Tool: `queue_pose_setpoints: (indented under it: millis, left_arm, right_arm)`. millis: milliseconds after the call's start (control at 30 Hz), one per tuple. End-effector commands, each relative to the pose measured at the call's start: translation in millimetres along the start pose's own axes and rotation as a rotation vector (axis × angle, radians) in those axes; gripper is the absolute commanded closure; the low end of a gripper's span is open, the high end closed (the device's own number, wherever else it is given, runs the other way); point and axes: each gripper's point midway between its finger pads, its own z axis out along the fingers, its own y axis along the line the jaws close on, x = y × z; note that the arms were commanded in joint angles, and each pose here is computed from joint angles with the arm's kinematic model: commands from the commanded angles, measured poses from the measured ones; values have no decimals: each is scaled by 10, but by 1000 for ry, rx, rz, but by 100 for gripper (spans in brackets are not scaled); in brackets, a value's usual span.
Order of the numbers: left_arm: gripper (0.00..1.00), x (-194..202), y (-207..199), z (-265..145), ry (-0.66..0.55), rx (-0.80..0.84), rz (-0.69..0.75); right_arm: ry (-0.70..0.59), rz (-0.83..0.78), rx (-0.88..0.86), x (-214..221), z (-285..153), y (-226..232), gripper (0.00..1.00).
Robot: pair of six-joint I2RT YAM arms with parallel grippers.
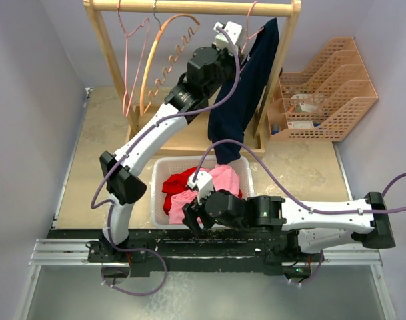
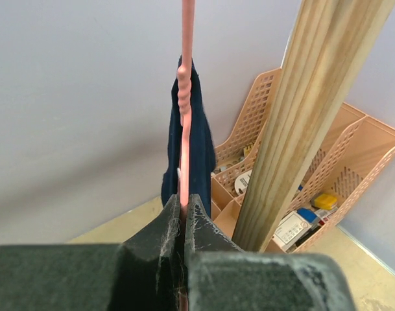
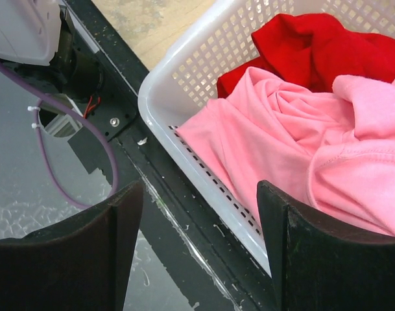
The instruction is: Remove the t-shirt from the hanger
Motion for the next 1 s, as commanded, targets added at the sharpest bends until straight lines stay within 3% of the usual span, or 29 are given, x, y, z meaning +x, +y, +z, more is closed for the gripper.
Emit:
queue_pose_setpoints:
  millis: [0,233,500,667,967]
  left_arm:
    - [100,-763,138,-231,-189,-42,43]
    - [100,-1301,397,-464,-324,-113,81]
    - [100,-1642,661,-775,-430,-170,103]
    - [100,-1603,682,-908,-401,-166,143]
    - [100,-1124,716,-1115,-276,-154,165]
  right_arm:
    - [-92,34,-3,-325,-141,54,27]
    - [-99,26,17,-345,-137,25,27]
    - [-127,52,92,-407,-166,-105,28]
    - [-184,119,206,-512,-289,-329,27]
    - [-380,170,271,-1039,-729,-531,27]
